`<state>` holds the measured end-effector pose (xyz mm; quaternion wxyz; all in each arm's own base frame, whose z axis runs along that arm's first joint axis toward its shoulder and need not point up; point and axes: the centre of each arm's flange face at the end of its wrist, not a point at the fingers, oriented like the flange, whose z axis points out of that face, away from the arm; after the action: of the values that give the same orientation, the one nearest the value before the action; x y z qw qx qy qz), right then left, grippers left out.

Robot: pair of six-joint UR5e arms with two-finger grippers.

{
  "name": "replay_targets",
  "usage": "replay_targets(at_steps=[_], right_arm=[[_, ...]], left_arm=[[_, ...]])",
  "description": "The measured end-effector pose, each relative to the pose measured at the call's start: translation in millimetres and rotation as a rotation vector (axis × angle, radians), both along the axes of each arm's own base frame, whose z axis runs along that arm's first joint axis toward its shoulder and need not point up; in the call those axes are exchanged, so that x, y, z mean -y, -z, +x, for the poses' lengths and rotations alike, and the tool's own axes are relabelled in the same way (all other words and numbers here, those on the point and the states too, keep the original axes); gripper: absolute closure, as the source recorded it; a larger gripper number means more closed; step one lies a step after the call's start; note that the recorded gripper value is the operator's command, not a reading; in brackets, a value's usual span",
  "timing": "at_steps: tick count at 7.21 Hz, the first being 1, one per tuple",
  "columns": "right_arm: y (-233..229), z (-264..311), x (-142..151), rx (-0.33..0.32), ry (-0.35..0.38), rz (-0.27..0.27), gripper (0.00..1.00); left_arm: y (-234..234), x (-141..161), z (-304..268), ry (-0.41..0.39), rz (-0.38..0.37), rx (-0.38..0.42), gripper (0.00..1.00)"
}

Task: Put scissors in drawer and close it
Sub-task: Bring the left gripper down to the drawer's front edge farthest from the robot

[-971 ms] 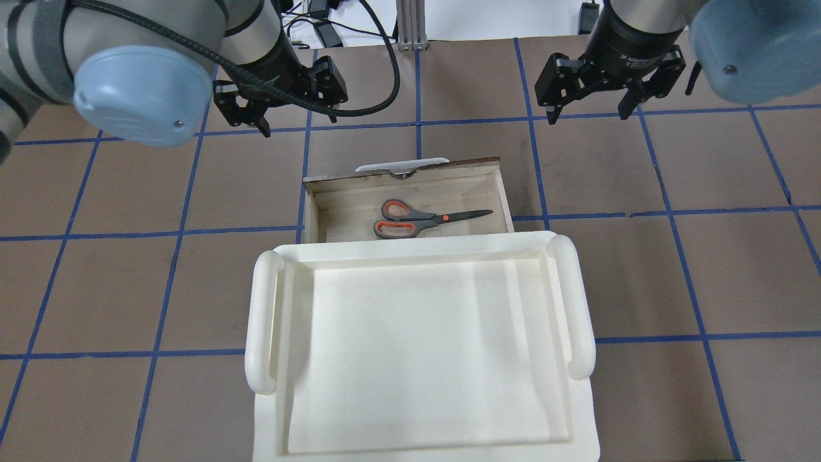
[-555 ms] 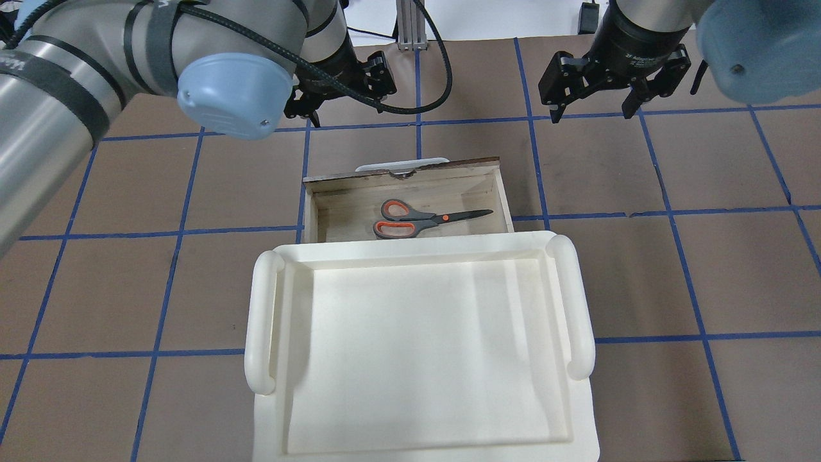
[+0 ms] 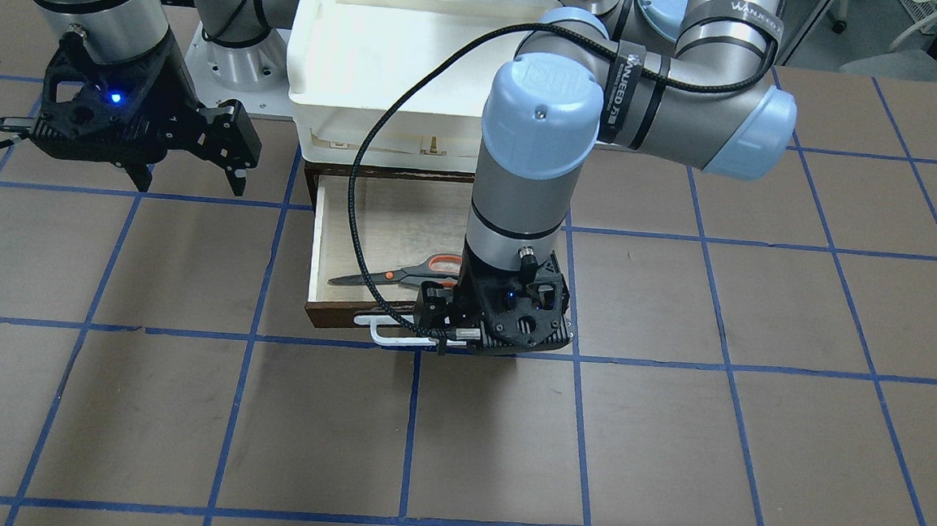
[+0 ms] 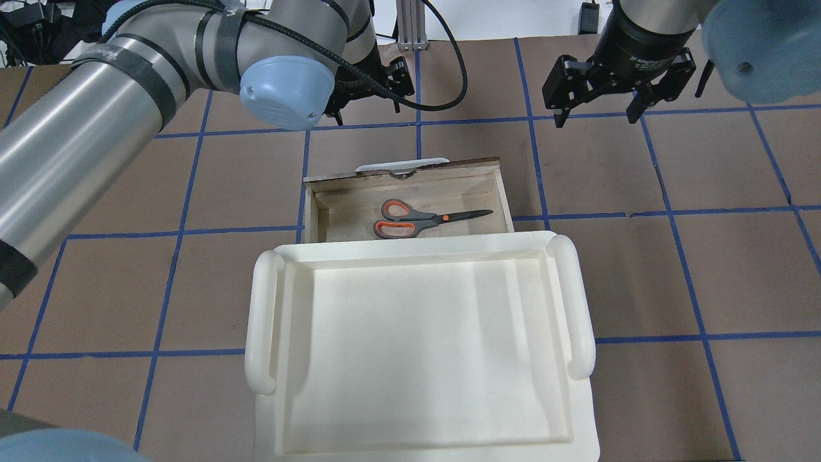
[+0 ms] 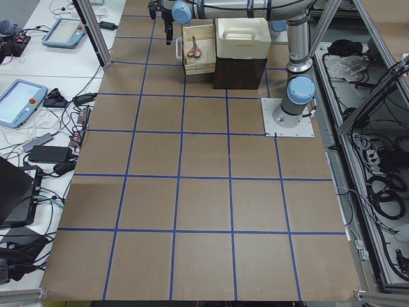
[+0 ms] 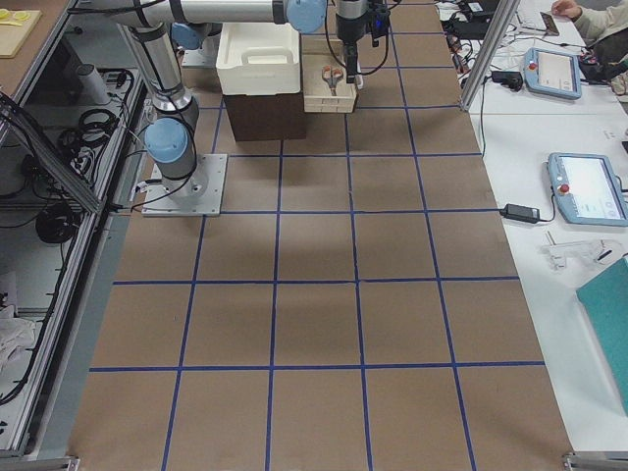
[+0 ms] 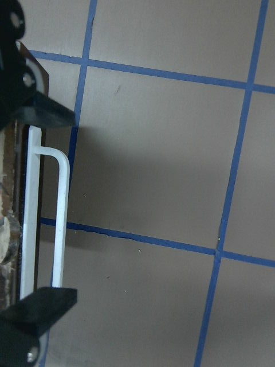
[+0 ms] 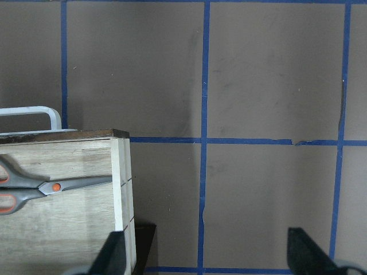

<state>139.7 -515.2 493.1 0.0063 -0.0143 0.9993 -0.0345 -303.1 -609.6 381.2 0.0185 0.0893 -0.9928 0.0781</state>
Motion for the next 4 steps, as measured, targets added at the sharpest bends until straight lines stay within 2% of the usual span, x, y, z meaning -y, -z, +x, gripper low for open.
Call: replay_targets(at_steps=[2,4], right_arm=[[-0.4,-0.2,-0.2,-0.002,-0.001,-0.001,0.00],[-1.1,-0.3,-0.1,-0.002,-0.001,-0.006,0.00]], left_arm=[[22.4,9.8,-3.8,0.020,0.035,0.005,0.00],[37.8,22.3,-6.2,0.075,0.045,0.020,0.00]])
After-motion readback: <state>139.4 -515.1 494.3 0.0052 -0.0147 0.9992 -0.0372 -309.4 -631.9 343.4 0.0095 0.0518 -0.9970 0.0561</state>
